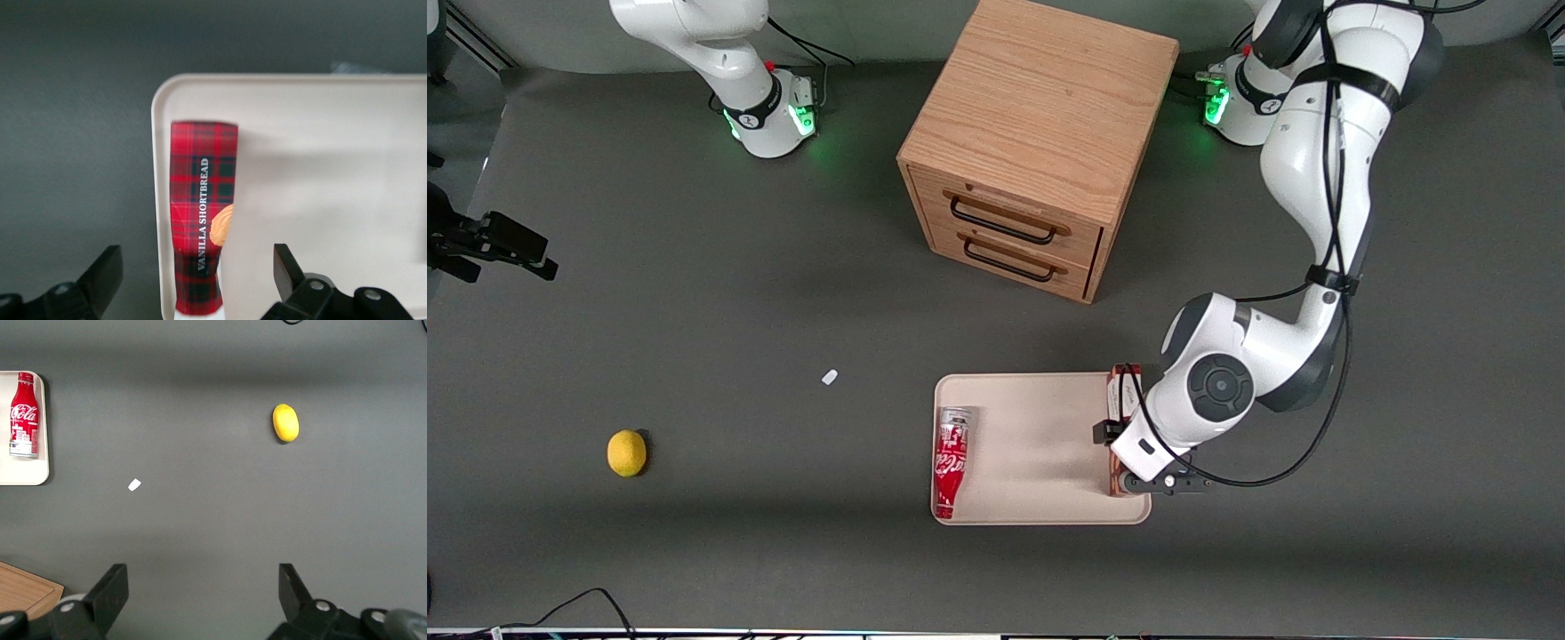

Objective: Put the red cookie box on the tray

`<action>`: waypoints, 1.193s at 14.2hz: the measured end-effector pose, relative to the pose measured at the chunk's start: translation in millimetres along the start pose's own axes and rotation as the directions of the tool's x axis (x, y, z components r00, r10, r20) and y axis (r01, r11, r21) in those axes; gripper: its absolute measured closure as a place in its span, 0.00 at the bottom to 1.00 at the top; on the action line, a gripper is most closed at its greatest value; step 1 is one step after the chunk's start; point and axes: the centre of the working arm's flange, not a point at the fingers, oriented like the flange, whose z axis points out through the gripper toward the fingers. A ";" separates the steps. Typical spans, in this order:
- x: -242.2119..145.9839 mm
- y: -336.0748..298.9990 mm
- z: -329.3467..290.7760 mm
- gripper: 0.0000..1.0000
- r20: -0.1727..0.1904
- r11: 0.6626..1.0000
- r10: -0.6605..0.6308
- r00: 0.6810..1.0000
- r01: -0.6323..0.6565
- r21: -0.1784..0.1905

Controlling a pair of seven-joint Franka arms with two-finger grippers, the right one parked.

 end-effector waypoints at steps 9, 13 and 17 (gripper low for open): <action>-18.7 -150.6 -221.8 0.00 0.035 0.994 -0.054 0.998 0.050 0.101; -52.0 -230.9 -277.0 0.00 0.051 0.990 0.010 0.999 -0.017 0.138; -96.1 -291.5 -317.8 0.00 0.075 0.994 0.019 0.997 -0.027 0.109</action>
